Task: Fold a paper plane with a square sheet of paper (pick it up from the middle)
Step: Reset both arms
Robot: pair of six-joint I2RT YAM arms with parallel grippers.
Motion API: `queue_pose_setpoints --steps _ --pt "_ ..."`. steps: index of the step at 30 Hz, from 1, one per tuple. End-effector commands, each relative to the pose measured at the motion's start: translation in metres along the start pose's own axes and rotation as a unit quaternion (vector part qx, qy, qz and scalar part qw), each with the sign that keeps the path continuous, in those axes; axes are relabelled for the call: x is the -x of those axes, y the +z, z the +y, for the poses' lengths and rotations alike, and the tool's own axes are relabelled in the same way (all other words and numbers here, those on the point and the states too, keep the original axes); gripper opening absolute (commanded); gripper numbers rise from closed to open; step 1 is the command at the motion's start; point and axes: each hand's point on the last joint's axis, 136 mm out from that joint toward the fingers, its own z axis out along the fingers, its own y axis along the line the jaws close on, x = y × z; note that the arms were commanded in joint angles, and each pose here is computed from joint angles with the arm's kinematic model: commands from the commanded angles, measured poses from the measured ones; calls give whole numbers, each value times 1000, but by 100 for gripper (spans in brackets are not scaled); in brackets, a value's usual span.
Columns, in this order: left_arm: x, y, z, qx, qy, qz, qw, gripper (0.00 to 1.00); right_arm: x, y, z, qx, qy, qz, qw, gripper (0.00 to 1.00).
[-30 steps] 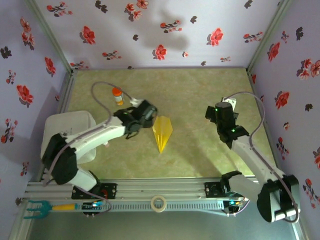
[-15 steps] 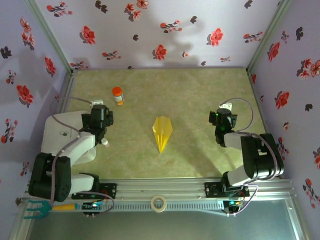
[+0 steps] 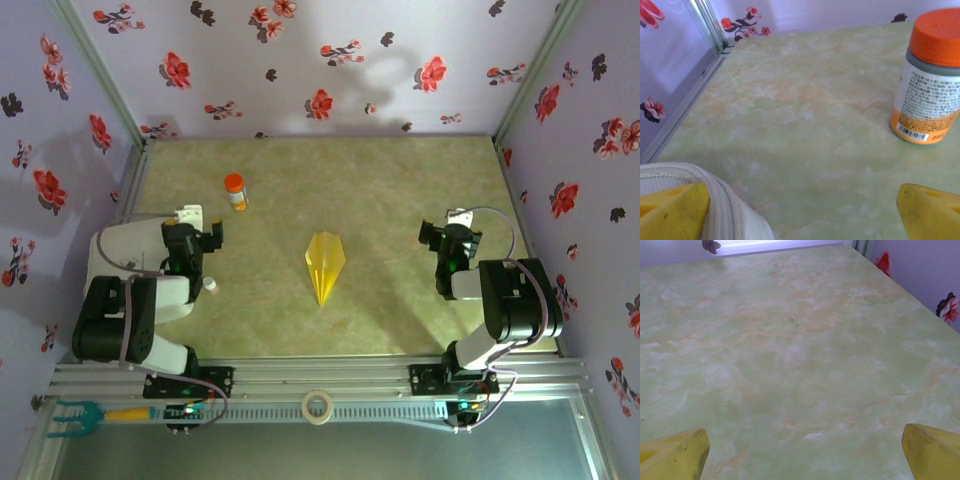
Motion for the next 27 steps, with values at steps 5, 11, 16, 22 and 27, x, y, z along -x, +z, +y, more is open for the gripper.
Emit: queue_pose_setpoints --steps 5,11,16,22,27 --pt "-5 12 22 21 -61 2 998 98 18 1 -4 -12 18 -28 999 99" --pt "-4 12 22 21 -59 -1 998 100 18 1 -4 -12 18 -28 999 99" --pt "-4 12 22 21 -59 -1 998 100 18 1 -4 -12 18 -27 999 99" --pt "-5 12 22 21 -59 -1 998 100 19 2 -4 -11 18 -28 999 99" --pt "-4 12 22 21 -59 -1 998 100 18 2 -4 -11 18 -28 999 99"
